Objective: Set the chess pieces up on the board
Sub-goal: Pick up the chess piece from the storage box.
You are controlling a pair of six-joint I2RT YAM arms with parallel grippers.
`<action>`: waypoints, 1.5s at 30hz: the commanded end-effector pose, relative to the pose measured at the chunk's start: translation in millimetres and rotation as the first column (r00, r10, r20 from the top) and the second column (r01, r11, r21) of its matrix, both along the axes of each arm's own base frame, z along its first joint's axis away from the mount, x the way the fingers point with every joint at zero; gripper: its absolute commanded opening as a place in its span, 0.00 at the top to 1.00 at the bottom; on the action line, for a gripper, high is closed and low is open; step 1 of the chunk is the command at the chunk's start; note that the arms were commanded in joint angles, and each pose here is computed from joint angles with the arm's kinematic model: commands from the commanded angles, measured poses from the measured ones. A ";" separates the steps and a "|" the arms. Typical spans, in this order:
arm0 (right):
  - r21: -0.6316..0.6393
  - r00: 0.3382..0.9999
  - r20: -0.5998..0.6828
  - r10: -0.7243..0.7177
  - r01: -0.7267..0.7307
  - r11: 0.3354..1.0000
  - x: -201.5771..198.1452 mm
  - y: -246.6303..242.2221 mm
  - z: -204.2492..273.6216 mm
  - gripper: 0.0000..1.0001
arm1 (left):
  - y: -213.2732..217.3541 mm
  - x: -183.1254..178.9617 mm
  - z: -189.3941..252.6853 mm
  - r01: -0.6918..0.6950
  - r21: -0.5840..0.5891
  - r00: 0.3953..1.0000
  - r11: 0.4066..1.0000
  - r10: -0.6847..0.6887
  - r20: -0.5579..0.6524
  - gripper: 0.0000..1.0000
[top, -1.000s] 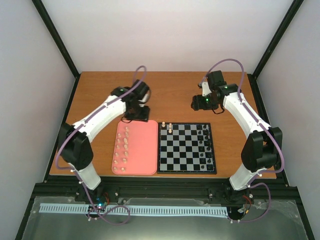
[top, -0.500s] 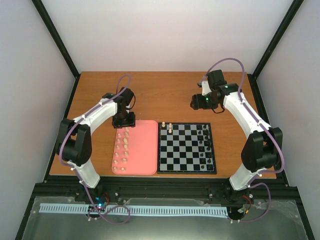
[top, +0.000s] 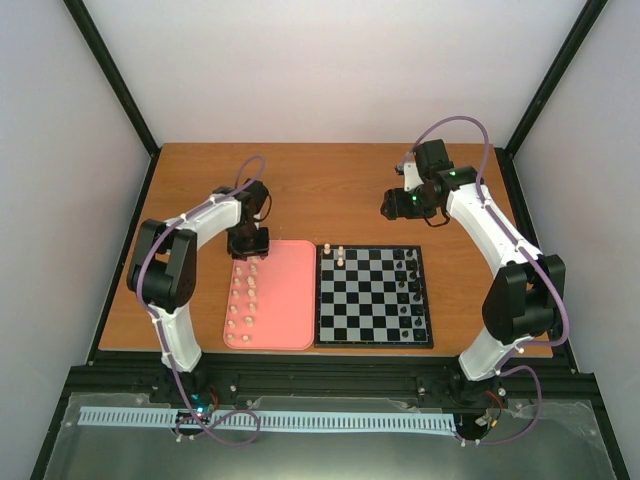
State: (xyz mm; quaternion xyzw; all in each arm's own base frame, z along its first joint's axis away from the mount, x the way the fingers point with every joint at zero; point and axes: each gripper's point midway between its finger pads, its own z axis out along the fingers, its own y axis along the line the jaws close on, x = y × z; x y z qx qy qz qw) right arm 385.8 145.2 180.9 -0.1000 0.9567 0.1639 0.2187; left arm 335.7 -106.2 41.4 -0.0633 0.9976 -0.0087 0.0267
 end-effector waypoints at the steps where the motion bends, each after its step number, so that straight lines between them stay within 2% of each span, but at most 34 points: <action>1: -0.005 1.000 0.020 -0.003 0.003 1.000 6.1 -3.5 6.2 0.31 | -2.9 17.7 2.6 0.010 -0.012 1.000 1.000 -0.009 0.025 0.53; 6: -0.009 1.000 0.021 -0.003 0.003 1.000 6.9 -3.9 5.1 0.31 | -2.7 23.0 -2.4 0.009 0.003 1.000 1.000 -0.009 0.007 0.55; 10: -0.007 1.000 0.019 -0.002 0.002 1.000 6.9 -3.3 4.1 0.31 | -3.4 25.9 -3.8 0.008 0.009 1.000 1.000 -0.008 -0.006 0.61; 14: 0.002 1.000 0.023 0.001 -0.001 1.000 7.3 -1.8 6.7 0.30 | -0.1 22.4 -5.6 0.013 0.027 1.000 1.000 -0.013 -0.022 0.61; 17: 0.008 1.000 0.020 0.003 -0.003 1.000 7.0 -0.8 5.5 0.30 | 2.5 17.7 -6.9 0.015 0.035 0.999 0.999 -0.014 -0.035 0.67; 26: 0.011 1.000 0.016 0.004 -0.004 1.000 5.2 -0.6 3.6 0.30 | 6.0 5.6 -5.2 0.011 0.038 0.999 0.999 -0.010 -0.049 0.68; 30: 0.011 1.000 0.012 0.005 -0.005 1.000 5.1 -0.3 2.4 0.30 | 7.3 2.7 -6.4 0.012 0.042 0.998 0.999 -0.010 -0.054 0.74; 43: 0.009 1.000 0.016 0.004 -0.004 1.000 2.8 -1.5 3.1 0.30 | 6.4 13.9 -7.5 0.020 0.049 0.999 0.999 -0.018 -0.033 0.75; 45: 0.010 1.000 0.018 0.004 -0.004 1.000 2.7 -1.4 3.5 0.30 | 6.4 13.9 -8.3 0.020 0.049 0.999 0.999 -0.018 -0.039 0.80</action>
